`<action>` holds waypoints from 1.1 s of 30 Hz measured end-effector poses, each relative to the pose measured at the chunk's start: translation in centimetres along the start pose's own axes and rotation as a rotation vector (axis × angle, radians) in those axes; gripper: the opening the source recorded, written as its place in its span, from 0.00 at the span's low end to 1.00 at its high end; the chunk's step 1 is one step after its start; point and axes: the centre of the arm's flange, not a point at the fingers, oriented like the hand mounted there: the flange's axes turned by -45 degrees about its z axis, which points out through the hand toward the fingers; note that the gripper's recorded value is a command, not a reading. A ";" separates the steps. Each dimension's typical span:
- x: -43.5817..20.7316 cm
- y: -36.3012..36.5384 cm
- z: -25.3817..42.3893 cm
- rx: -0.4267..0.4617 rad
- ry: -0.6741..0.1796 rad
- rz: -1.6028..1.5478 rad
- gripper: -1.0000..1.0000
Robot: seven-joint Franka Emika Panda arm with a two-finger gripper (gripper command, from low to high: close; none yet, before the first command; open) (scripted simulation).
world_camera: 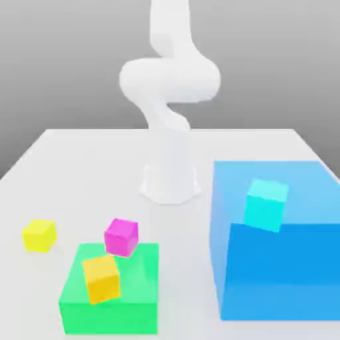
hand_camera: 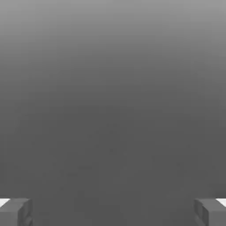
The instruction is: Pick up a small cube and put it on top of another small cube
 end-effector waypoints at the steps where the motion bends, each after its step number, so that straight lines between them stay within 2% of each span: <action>1: -0.7 1.9 2.7 -0.013 -0.039 0.001 0.50; 6: -6.4 10.4 13.4 -0.056 -0.214 0.014 0.50; 11: -15.7 18.1 20.9 -0.073 -0.384 0.041 0.50; 20: -37.9 26.6 26.2 -0.047 -0.682 0.123 0.50; 27: -44.3 26.9 30.7 -0.039 -0.720 0.126 0.50; 28: -44.8 26.8 31.1 -0.038 -0.719 0.127 0.00; 33: -44.8 26.8 31.1 -0.036 -0.720 0.128 0.00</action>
